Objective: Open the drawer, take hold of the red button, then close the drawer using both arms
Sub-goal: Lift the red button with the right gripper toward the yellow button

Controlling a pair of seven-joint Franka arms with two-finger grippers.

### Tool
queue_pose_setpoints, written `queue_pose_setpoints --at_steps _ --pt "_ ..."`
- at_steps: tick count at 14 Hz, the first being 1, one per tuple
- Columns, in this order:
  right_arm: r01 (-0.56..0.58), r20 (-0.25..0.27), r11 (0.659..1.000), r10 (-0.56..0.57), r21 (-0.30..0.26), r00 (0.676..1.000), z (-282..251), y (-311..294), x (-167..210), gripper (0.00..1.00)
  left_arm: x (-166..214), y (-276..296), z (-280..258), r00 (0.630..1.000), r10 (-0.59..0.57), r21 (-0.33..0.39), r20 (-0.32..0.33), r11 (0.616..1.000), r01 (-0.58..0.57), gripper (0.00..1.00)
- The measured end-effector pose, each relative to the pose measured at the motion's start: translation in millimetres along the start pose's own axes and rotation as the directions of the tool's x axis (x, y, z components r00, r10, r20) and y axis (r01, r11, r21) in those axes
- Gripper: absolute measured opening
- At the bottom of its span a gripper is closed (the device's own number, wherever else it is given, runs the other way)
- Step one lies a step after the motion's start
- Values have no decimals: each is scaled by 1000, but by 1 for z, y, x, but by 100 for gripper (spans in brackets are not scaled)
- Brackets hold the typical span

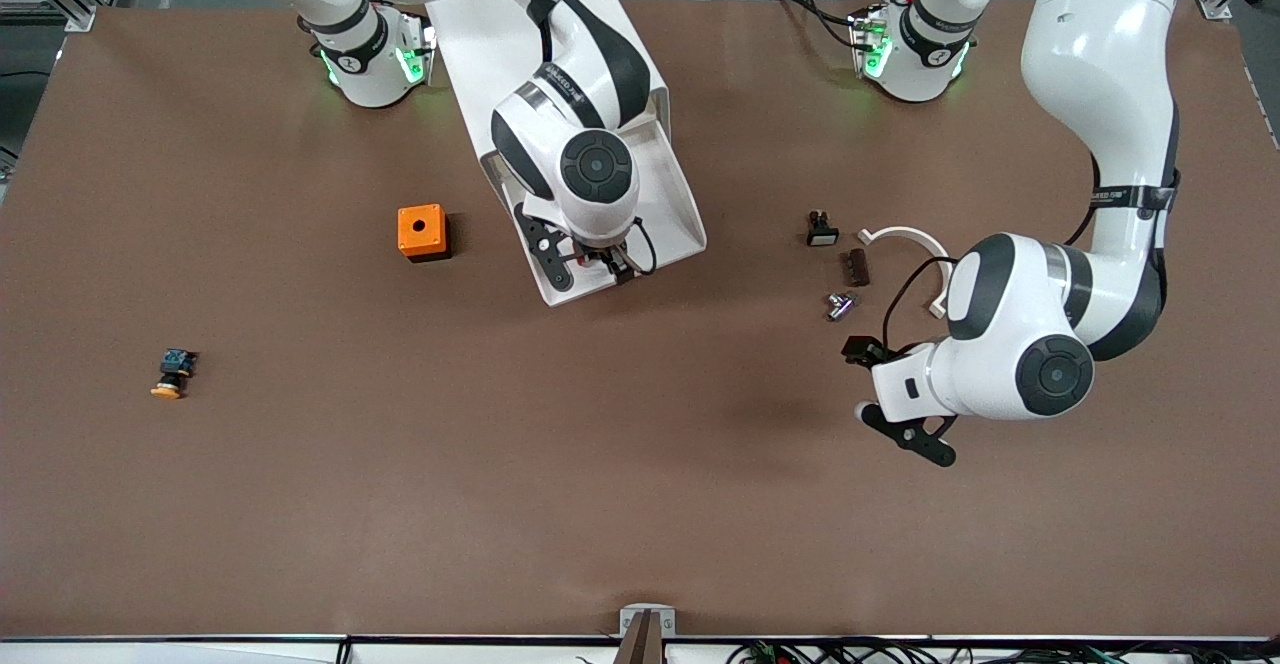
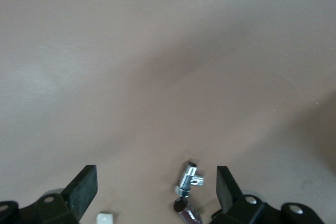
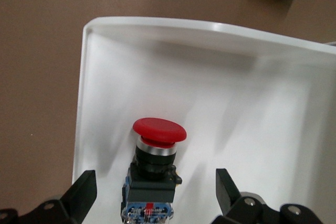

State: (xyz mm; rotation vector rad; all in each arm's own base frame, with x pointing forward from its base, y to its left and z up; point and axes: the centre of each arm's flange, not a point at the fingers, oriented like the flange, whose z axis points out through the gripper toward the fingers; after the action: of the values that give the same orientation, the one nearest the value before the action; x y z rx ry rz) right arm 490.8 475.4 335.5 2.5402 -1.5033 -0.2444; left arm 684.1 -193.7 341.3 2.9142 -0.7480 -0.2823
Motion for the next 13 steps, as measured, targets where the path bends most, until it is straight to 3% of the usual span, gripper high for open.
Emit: queue_pose_setpoints --at_steps 3,4,8,13 --pt "0 -2 1000 0 -6 1000 6 -2 0 100 0 6 -7 995 -100 6 -9 995 100 100" --pt "0 -2 1000 0 -6 1000 6 -2 0 93 1 11 -7 987 -158 5 -9 987 158 100" --pt "4 -1 1000 -4 0 1000 5 -2 -4 48 8 55 -10 945 -328 6 -15 945 328 100" --pt "4 2 1000 -5 14 1000 -2 -3 -4 45 10 76 -11 830 -557 14 -25 830 557 100"
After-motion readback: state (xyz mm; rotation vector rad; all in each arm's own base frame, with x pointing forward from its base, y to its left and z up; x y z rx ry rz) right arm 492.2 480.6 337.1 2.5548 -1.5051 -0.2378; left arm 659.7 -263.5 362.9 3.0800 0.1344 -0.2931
